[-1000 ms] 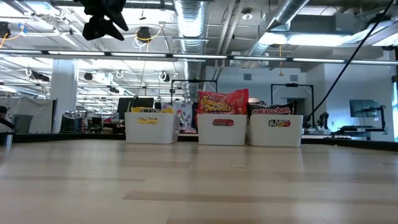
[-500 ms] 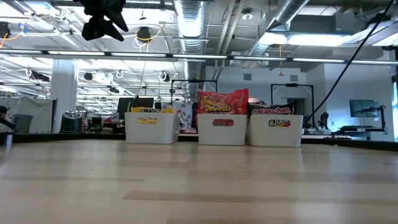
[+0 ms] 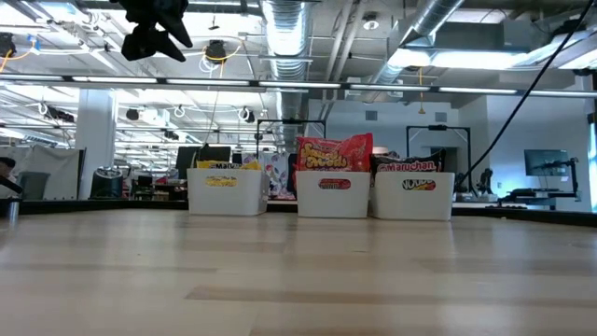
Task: Sort Maruchan noodles
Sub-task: Put the yellow noodle pack into the left white bin
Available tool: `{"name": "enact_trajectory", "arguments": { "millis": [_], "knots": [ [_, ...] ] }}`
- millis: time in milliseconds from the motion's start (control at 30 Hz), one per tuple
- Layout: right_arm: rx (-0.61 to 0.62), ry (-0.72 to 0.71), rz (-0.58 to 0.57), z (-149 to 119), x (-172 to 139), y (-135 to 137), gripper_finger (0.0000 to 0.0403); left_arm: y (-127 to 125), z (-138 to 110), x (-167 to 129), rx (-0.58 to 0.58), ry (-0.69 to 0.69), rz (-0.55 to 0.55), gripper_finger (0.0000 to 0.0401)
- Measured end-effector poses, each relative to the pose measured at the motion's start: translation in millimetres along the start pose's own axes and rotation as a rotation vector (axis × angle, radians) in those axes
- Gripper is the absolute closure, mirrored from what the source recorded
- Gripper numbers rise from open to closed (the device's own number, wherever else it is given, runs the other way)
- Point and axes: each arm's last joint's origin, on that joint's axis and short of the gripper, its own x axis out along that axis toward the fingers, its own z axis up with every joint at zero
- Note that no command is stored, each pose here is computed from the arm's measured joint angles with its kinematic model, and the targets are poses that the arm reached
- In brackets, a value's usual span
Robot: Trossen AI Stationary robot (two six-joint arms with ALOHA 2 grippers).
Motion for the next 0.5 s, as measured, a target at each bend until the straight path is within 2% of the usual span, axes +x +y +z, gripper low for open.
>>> {"name": "enact_trajectory", "arguments": {
  "millis": [133,333,500],
  "knots": [
    [-0.033,-0.017,0.01,0,-4,5,0.0396,0,0,0,-0.028,0.002,0.001,0.0264],
    [-0.047,-0.169,0.024,-1,-20,18,0.04,1,-2,0,-0.12,0.021,0.018,0.0264],
    [-0.046,-0.285,0.055,4,-31,28,0.04,1,-4,0,-0.114,0.044,0.002,0.0262]
  ]
}}
